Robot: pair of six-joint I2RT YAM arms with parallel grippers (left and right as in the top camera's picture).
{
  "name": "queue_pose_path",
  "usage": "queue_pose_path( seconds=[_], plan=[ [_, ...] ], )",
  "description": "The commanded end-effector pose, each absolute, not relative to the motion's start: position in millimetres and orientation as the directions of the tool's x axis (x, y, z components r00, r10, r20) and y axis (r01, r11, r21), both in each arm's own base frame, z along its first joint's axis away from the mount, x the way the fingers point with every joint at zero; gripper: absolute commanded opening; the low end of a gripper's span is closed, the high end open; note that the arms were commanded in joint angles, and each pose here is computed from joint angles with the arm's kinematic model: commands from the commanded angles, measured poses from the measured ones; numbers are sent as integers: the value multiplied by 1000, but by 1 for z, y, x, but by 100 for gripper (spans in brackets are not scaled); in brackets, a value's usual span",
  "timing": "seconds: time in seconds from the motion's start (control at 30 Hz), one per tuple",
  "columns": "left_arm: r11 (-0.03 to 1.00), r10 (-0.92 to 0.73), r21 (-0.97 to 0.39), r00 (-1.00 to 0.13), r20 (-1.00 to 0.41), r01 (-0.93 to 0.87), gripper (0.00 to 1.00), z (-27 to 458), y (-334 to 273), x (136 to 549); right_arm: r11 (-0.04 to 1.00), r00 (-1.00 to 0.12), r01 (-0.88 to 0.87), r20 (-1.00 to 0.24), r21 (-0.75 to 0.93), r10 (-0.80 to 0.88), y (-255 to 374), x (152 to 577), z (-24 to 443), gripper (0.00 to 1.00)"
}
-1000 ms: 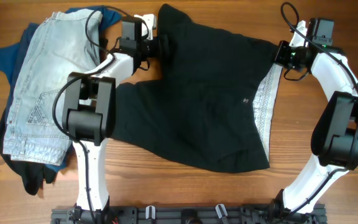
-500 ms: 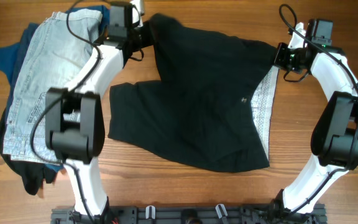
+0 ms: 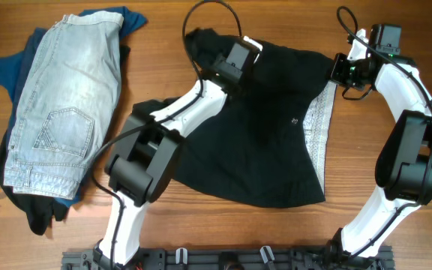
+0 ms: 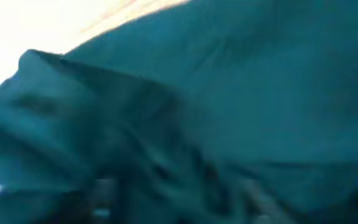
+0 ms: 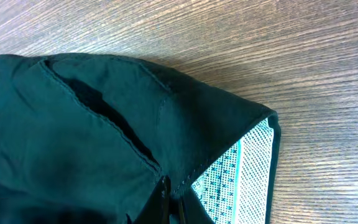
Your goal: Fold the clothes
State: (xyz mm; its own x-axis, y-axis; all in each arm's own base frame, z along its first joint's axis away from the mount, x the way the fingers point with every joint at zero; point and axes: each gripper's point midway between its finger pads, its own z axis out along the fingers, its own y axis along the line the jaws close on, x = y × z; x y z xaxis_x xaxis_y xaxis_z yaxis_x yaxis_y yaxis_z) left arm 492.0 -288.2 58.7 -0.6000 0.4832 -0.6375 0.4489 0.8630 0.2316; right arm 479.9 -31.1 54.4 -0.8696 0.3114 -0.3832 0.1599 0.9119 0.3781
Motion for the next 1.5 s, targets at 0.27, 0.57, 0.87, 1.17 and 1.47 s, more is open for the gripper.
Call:
queue_pose_path(
  seconds=[0.27,0.57,0.87,1.17,1.47],
  plan=[
    [985,171,108,-645,-745,135,100,162,-212,520,916,-865,123,-412,382,288,-28,484,67,4],
    [941,-224,-329,-881,-417,-83,95,112,-120,503,916,-865,123,-412,382,288,-28,484,67,4],
    [903,-209,-422,-940,-271,-79,80,53,-138,498,915,-870,128,-400,383,289,-28,481,65,4],
    [907,-206,-420,-913,-353,-43,80,15,-144,530,914,-872,130,-395,384,290,-27,480,65,4],
    [827,-147,-549,-897,-416,119,86,-13,-202,547,915,-872,129,-396,382,288,-28,480,65,4]
  ],
)
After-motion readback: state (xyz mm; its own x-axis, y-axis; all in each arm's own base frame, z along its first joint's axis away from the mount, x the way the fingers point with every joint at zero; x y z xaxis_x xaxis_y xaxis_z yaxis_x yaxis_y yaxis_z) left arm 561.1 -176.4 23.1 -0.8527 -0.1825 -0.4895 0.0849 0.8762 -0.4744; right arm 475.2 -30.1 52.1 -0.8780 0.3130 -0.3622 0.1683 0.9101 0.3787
